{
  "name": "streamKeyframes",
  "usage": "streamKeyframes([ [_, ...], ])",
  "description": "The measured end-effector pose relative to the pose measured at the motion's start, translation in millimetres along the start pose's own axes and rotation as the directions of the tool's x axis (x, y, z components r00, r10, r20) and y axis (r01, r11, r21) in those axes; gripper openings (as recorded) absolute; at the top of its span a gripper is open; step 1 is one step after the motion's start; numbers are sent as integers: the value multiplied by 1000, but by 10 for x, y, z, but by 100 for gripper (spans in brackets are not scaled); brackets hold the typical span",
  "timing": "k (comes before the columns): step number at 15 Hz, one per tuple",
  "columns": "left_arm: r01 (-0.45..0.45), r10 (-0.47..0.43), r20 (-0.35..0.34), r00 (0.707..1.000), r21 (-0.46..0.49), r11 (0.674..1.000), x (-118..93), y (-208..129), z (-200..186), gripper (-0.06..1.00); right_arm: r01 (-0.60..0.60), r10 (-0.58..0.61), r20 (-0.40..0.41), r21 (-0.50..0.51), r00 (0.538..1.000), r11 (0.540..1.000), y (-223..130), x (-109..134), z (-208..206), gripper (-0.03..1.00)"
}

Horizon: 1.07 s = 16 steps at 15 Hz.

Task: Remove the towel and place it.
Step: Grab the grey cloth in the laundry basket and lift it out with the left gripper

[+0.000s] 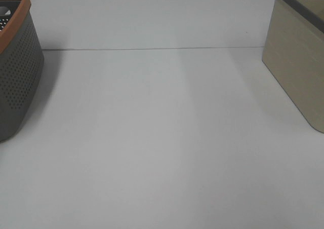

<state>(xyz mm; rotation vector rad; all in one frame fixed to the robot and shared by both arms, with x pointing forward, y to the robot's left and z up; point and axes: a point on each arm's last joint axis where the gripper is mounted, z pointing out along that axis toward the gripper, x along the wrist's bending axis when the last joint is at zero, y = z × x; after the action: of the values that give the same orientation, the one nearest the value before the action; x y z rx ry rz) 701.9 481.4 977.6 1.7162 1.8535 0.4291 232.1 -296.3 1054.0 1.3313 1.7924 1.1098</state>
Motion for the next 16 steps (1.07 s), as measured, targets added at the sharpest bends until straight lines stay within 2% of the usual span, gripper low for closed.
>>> streamKeyframes([
  [1, -3, 3, -7, 1000, -5, 1000, 7, 4, 0, 1, 0, 0, 0, 0, 1000, 1000, 0, 0, 0, 75],
  [5, -3, 3, -18, 1000, -20, 1000, 9, 26, -22, 0, 0, 0, 0, 0, 1000, 1000, 0, 0, 0, 75],
  [8, -28, 26, -33, 999, -68, 997, -76, 146, -246, 0, 0, 0, 0, 0, 1000, 1000, 0, 0, 0, 75],
  [14, -87, 73, -61, 995, -267, 960, -478, 498, -1263, 0, 0, 0, 0, 0, 1000, 1000, 0, 0, 0, 75],
  [15, -103, 86, -69, 994, -301, 948, -559, 535, -1456, 0, 0, 0, 0, 0, 1000, 1000, 0, 0, 0, 75],
  [16, -138, 112, -91, 989, -369, 919, -713, 585, -1838, 0, 0, 0, 0, 0, 1000, 1000, 0, 0, 0, 75],
])
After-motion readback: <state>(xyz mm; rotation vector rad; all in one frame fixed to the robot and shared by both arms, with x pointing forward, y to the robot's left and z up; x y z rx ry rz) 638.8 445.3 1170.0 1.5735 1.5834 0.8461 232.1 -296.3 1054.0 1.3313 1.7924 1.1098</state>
